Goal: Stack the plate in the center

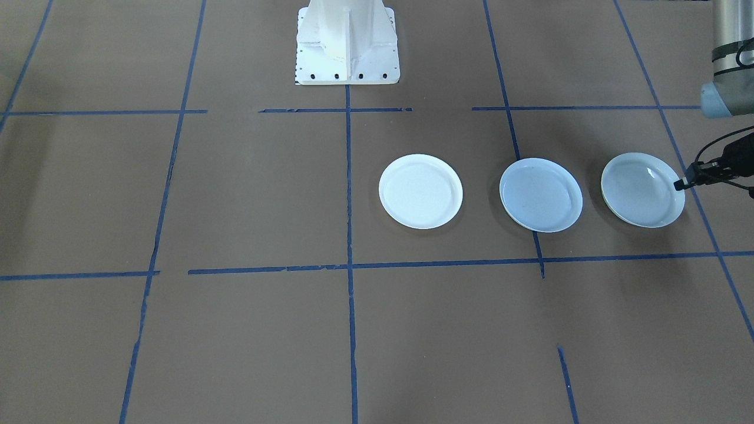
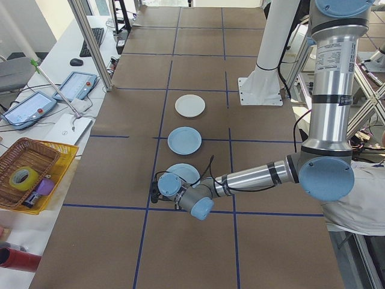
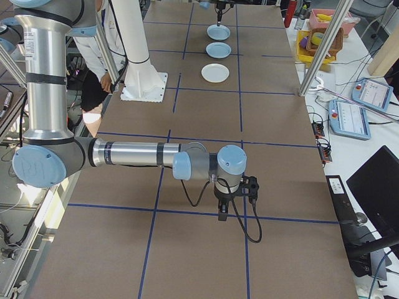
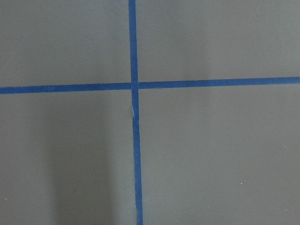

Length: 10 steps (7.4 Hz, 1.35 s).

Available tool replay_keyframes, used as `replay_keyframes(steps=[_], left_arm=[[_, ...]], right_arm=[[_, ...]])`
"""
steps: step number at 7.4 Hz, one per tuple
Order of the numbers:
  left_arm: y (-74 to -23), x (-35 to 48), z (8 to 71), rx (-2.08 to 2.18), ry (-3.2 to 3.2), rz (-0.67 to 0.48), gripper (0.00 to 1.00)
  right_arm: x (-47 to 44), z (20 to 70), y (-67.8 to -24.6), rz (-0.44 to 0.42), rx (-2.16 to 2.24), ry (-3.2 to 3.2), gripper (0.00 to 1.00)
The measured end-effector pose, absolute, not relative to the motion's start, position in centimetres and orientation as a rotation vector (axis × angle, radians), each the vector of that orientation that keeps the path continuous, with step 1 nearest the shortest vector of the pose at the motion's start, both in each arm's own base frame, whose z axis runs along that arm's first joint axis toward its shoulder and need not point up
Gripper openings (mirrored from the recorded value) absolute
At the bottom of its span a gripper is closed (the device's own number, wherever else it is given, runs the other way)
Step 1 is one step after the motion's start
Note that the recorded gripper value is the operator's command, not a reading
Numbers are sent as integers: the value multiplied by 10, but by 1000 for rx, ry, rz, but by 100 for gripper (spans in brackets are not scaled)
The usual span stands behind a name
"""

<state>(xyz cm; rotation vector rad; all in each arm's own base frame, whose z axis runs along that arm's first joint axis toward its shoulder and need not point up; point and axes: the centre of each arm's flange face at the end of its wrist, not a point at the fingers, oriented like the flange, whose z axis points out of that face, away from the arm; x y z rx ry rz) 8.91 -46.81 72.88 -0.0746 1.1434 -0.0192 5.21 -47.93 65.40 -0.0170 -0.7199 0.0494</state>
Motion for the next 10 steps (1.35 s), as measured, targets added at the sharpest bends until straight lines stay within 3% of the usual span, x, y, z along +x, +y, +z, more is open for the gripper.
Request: replay_keyframes(steps=[2, 5, 10], left_arm=[[-476, 58, 694, -29, 1205, -67, 0], [-492, 70, 639, 41, 1121, -286, 0], [-457, 195, 589, -59, 1199, -286, 0]], right_arm=[[52, 654, -479, 50, -17, -720, 100], [52, 654, -479, 50, -18, -720, 100], [52, 654, -479, 50, -17, -721, 100]])
